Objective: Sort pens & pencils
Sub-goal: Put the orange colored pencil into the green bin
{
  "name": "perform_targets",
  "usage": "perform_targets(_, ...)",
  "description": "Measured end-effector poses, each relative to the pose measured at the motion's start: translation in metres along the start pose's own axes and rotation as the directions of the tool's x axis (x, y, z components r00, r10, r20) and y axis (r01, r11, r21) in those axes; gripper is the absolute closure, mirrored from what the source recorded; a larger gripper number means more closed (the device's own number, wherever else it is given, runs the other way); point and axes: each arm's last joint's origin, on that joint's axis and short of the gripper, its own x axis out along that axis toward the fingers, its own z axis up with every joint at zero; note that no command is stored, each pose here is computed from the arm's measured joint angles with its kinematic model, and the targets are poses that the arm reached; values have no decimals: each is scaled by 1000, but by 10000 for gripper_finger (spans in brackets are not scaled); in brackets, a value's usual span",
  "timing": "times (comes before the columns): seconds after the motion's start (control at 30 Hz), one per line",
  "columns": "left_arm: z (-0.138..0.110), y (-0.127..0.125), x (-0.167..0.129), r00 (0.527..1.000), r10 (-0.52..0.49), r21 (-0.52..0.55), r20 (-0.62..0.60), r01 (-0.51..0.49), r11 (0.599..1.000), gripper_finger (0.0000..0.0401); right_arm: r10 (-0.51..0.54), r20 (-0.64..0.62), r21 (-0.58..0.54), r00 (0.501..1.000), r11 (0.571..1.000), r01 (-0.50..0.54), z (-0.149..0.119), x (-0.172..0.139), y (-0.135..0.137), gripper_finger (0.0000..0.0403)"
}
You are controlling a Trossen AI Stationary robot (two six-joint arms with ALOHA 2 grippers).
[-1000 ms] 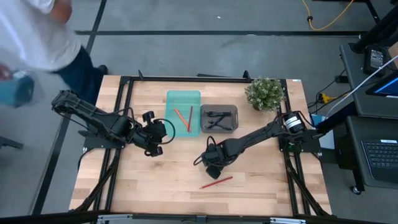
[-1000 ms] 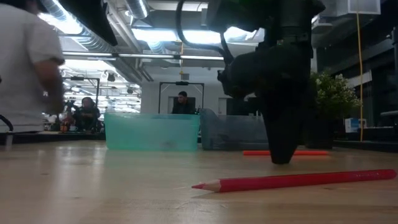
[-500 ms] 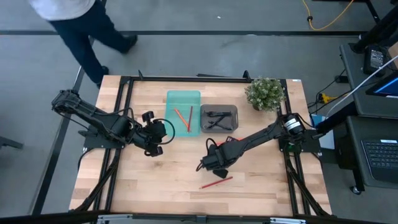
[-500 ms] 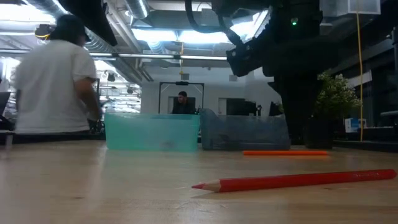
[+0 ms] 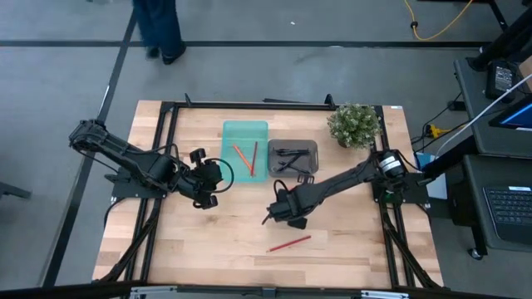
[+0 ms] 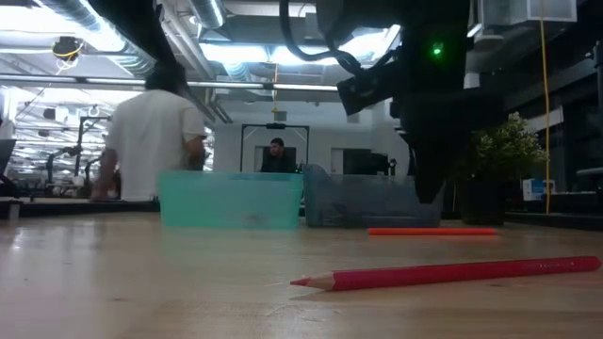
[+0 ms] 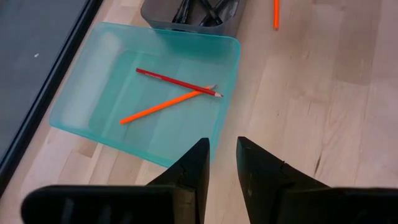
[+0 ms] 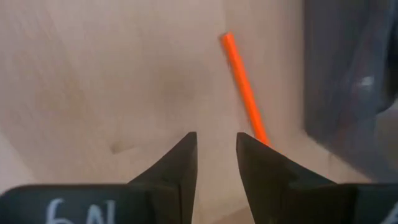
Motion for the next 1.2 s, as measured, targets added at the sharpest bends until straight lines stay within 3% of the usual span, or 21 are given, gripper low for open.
perform_targets(0.17, 0, 0, 0, 1000, 0, 0, 0, 0, 1000, 326, -26, 12, -12, 1000, 1000, 27, 4, 2, -6, 289)
perform_targets(0.7, 0, 0, 0, 1000, 1, 2, -3, -1, 1000, 326, 57, 26, 14, 998, 998, -57, 1, 39, -10, 289)
perform_targets(1.2, -1, 0, 0, 1000, 3, 4, -5, -3, 1000, 326, 80, 34, 12, 996, 997, -81, 4, 43, -16, 289)
